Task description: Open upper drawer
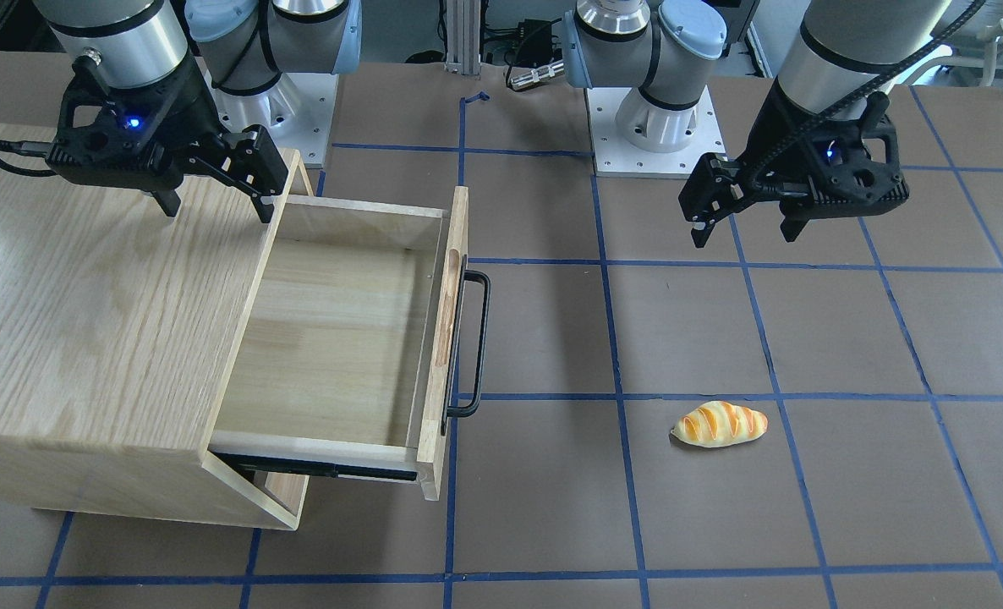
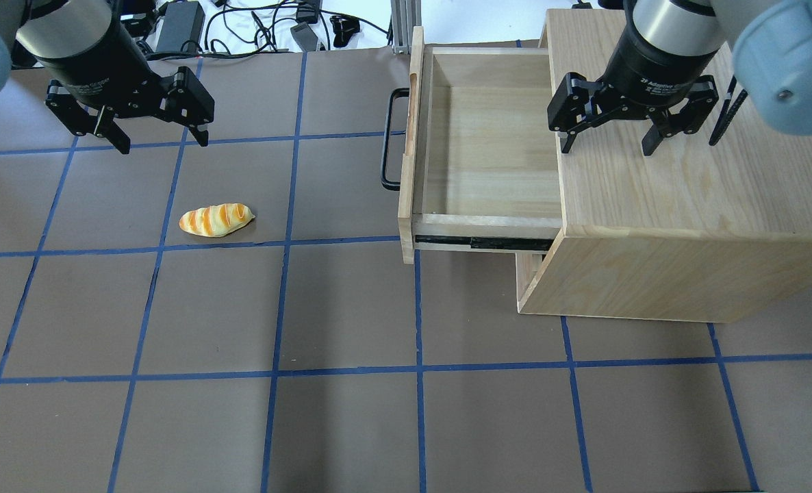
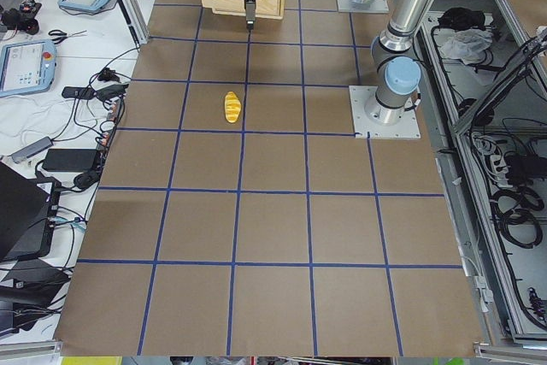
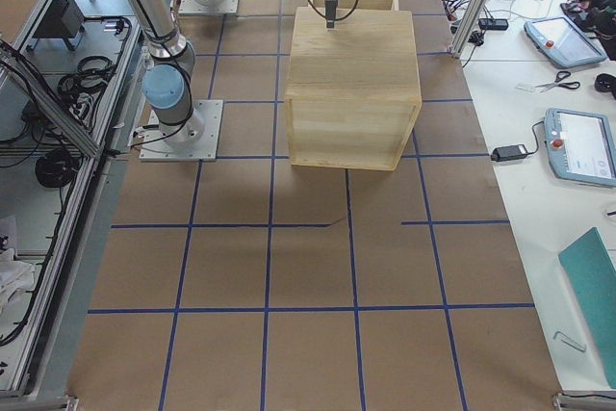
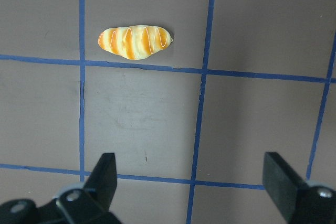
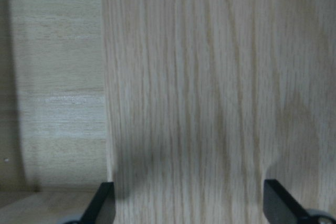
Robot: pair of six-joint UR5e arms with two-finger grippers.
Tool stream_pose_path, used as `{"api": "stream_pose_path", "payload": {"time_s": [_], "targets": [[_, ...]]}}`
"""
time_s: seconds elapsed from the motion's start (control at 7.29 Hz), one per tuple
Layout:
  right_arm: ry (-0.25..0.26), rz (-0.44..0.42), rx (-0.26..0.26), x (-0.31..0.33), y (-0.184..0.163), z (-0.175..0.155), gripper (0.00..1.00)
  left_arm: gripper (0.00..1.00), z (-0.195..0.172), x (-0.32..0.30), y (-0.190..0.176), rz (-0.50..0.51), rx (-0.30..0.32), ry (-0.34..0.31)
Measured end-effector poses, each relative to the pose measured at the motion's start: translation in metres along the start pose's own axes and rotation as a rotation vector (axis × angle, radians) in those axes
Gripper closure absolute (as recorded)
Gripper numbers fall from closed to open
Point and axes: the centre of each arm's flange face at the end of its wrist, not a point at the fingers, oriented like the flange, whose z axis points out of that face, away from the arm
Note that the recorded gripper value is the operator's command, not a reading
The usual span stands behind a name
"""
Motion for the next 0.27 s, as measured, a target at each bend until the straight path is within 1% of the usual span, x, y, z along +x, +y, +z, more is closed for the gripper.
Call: {"api": "stream_pose_path", "payload": {"time_s": [0.27], "targets": [[0.0,0.0,0.0,0.0,0.0,0.0,0.0,0.0,-0.0051,0.0003,0.0038,0.0,0.007,0.001]]}}
